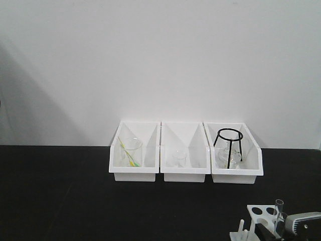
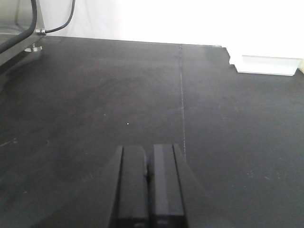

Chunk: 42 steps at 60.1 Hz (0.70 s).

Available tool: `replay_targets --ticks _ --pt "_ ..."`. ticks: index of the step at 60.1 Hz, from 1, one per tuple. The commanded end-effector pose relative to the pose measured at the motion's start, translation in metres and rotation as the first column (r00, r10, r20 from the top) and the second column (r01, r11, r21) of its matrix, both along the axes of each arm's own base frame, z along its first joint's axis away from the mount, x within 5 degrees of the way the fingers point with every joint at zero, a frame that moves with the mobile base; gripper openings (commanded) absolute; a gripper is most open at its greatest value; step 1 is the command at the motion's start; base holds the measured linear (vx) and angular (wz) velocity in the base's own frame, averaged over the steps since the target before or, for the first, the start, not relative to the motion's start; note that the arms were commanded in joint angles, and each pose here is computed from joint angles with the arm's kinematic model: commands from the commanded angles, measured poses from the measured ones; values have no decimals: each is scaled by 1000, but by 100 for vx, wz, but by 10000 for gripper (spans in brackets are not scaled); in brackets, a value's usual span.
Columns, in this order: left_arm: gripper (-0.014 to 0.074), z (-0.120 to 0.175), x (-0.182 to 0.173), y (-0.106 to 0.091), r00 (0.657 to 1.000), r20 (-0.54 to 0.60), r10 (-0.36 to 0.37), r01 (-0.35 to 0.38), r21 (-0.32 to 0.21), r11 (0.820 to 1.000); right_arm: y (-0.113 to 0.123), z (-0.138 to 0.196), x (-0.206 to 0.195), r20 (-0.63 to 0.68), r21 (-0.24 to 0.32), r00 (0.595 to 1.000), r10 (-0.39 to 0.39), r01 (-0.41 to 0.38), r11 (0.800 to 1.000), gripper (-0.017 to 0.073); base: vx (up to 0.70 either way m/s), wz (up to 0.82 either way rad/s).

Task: Flip and reinsert test tube from rack
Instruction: 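Close the right gripper on the test tube and lift it out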

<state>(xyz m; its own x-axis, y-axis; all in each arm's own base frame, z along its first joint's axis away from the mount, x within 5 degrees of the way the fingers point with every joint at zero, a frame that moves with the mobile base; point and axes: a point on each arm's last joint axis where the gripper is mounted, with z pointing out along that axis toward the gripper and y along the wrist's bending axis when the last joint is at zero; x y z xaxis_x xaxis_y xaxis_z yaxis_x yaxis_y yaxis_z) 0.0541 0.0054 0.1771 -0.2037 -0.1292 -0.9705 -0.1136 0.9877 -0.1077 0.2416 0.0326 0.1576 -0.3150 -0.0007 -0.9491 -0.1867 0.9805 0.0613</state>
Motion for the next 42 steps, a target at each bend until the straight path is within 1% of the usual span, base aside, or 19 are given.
replay_targets --ticks 1,5,10,15,24,33,42 --pt "-6 8 1 -1 995 98 -12 11 4 1000 1 20 7 141 23 990 0 -3 1000 206 0 0" --pt "-6 8 1 -1 995 98 -12 11 4 1000 1 21 7 157 27 988 1 -5 1000 131 0 0" --pt "-6 8 1 -1 995 98 -12 11 4 1000 1 25 7 191 34 981 1 -8 999 58 0 0" --pt "-6 8 1 -1 995 98 -12 11 4 1000 1 30 6 215 37 977 1 -9 999 15 0 0" --pt "-6 8 1 -1 995 98 -12 11 4 1000 0 46 -1 237 30 971 -2 -5 1000 8 0 0" --pt "-6 8 1 -1 995 98 -12 11 4 1000 -2 70 -12 249 13 969 -8 5 1000 12 0 0" --pt "-6 8 1 -1 995 98 -12 11 4 1000 -5 108 -18 247 -9 969 -28 32 999 17 0 0"
